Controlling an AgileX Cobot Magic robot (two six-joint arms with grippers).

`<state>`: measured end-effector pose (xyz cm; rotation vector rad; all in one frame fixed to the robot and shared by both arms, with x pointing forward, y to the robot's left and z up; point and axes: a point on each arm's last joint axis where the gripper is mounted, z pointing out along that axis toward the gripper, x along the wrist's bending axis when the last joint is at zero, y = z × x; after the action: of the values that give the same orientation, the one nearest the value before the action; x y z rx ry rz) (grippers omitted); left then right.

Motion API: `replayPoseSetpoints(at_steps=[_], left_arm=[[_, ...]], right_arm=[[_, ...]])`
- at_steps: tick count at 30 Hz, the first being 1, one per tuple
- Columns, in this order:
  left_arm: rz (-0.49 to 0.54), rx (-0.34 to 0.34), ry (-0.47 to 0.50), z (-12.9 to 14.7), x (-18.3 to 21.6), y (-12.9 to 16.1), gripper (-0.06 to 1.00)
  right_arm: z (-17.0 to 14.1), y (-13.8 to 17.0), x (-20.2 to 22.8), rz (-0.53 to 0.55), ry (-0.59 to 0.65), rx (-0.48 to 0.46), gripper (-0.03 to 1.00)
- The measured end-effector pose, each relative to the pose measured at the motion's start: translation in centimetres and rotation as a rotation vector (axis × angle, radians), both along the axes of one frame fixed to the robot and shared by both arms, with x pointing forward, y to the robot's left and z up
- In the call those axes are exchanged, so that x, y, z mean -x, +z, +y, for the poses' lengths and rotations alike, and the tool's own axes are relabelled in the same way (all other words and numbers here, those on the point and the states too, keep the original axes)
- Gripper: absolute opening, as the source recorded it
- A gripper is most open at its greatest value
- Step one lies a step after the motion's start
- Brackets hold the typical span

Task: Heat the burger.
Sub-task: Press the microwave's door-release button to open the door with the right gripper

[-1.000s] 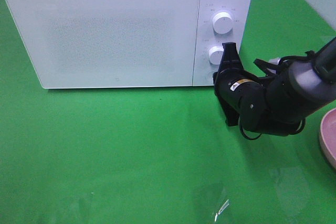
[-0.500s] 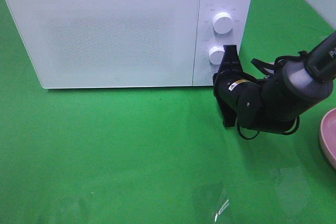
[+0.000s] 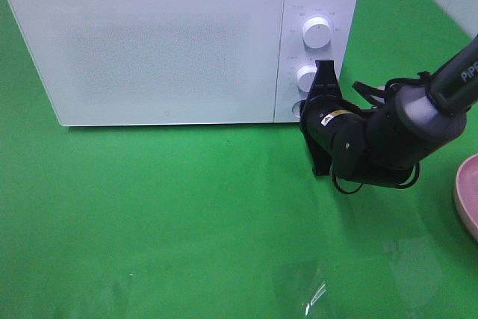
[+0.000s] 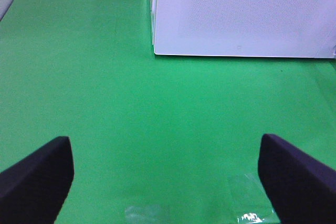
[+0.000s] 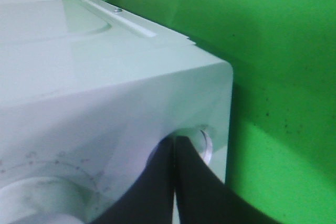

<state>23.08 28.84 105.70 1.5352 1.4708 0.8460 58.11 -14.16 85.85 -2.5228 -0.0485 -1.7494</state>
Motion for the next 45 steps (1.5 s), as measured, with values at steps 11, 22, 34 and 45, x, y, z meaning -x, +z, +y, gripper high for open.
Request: replayPoseSetpoints(at_steps=[11, 22, 34, 45], left_arm=[[0.0, 0.0, 0.0, 0.0, 0.0, 0.0, 0.87], [0.0, 0.0, 0.0, 0.0, 0.0, 0.0, 0.87], [0.0, 0.0, 0.0, 0.0, 0.0, 0.0, 0.87], [0.0, 0.0, 0.0, 0.0, 0.0, 0.0, 0.87]], right_arm=[[0.2, 0.1, 0.0, -0.026, -0.017, -0.007, 0.01], [0.5, -0.5, -0.3, -0.066, -0.038, -0.004, 0.01], [1.3, -1.1, -1.1, -0.068, -0.088, -0.011, 0.01], [1.4, -1.1, -1.1, -0.067, -0.088, -0.01, 0.01]])
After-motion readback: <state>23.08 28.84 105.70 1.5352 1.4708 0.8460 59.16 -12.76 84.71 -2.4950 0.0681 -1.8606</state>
